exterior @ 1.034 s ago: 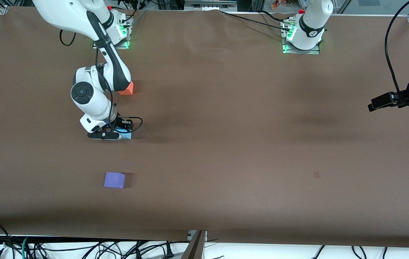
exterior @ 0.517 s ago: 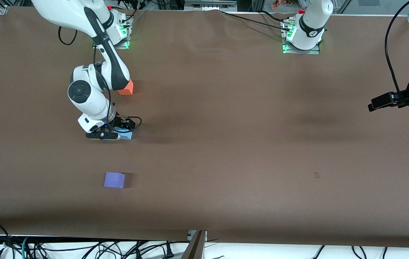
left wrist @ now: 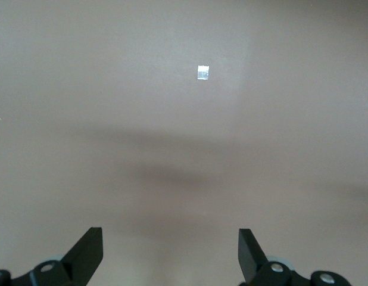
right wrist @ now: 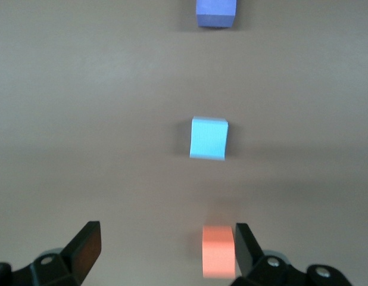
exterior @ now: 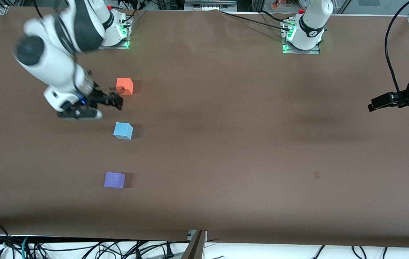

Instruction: Place blue block between orange and purple blocks

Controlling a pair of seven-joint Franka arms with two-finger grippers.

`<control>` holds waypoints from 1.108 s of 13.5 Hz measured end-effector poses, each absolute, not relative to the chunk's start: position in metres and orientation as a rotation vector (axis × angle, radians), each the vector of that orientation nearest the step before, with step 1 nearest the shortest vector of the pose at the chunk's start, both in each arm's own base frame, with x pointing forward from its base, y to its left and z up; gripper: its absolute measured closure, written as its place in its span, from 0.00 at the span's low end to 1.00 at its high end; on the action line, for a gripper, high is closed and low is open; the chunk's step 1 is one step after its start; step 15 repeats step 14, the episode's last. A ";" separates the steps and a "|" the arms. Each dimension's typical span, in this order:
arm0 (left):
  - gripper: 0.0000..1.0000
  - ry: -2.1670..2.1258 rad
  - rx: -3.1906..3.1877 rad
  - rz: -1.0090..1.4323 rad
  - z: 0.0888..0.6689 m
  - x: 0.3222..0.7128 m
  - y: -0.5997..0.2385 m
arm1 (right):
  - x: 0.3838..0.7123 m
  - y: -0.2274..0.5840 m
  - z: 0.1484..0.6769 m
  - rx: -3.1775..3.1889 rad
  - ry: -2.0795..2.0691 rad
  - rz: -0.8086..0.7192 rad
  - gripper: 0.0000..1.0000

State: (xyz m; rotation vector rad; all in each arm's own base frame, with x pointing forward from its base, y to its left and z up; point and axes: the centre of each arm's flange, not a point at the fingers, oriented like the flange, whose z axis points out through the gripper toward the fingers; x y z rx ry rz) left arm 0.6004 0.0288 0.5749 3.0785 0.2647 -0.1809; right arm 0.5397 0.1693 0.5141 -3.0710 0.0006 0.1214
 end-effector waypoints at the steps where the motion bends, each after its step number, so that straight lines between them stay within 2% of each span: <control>1: 0.00 0.265 3.078 -0.181 0.575 0.600 0.029 | 0.534 0.168 0.551 -3.072 -0.013 0.160 0.00; 4: 0.00 0.265 3.078 -0.181 0.575 0.600 0.029 | 0.523 0.161 0.605 -3.078 -0.026 0.220 0.00; 8: 0.00 0.265 3.078 -0.182 0.574 0.601 0.029 | 0.528 0.130 0.603 -3.067 -0.051 0.203 0.00; 12: 0.00 0.265 3.078 -0.183 0.574 0.601 0.029 | 0.540 0.092 0.601 -3.103 -0.106 0.111 0.00; 15: 0.00 0.265 3.078 -0.183 0.574 0.601 0.029 | 0.543 0.091 0.600 -3.118 -0.105 0.094 0.00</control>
